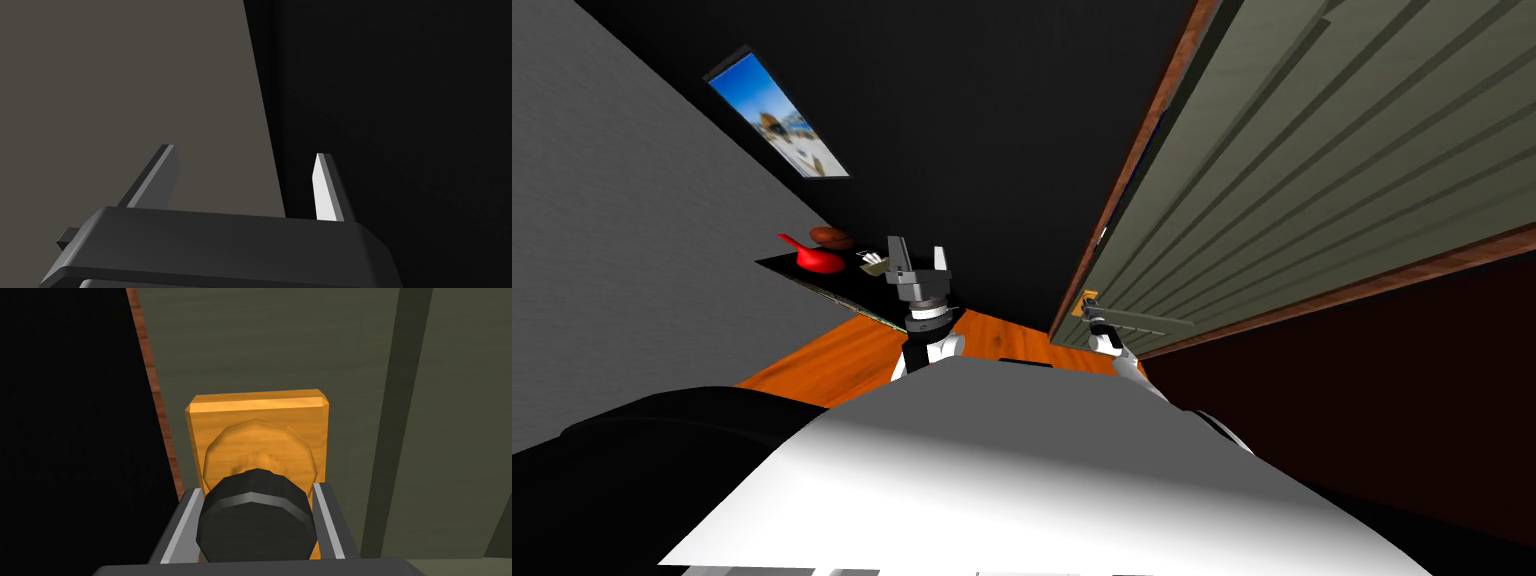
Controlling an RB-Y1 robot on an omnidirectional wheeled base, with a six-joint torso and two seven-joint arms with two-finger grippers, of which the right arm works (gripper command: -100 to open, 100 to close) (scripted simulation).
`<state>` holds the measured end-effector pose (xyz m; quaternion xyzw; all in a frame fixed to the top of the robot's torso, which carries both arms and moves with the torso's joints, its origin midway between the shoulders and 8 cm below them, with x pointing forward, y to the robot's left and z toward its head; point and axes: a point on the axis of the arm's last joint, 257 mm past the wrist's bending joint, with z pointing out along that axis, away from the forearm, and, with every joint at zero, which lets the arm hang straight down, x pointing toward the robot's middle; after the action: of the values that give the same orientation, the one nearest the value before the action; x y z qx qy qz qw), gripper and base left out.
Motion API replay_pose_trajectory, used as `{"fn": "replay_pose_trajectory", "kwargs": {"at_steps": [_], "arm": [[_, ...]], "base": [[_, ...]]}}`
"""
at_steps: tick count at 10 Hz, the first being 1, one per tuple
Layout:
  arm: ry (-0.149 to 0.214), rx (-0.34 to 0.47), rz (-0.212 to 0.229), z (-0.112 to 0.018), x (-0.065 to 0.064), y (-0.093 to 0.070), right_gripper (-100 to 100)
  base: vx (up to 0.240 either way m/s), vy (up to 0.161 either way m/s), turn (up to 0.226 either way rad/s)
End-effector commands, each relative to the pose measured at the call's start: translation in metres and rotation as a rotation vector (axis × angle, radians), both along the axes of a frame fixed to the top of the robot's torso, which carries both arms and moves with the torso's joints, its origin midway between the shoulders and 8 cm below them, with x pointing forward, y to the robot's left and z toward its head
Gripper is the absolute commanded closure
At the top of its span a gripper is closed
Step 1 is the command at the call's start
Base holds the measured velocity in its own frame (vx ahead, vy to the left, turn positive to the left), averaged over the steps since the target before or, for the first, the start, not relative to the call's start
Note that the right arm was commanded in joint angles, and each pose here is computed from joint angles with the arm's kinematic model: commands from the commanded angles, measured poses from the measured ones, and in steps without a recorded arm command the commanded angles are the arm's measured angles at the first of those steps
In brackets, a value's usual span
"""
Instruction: Pull the door open
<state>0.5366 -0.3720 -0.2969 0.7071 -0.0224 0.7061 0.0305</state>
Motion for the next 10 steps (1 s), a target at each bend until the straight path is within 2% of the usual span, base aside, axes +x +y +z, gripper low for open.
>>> {"fn": "replay_pose_trajectory", "kwargs": {"at_steps": [1, 4, 5, 10], "arm": [[-0.003, 0.006, 0.023, 0.001, -0.002, 0.005, 100], [-0.002, 0.011, 0.060, 0.001, -0.007, 0.011, 100], [0.003, 0.008, 0.053, -0.001, -0.007, 0.009, 100], [-0.001, 0.009, 0.142, 0.000, -0.020, 0.024, 100]], "base": [[-0.211, -0.109, 0.112], [-0.215, -0.089, 0.120], [-0.091, -0.046, 0.033], [-0.219, -0.108, 0.115]]}}
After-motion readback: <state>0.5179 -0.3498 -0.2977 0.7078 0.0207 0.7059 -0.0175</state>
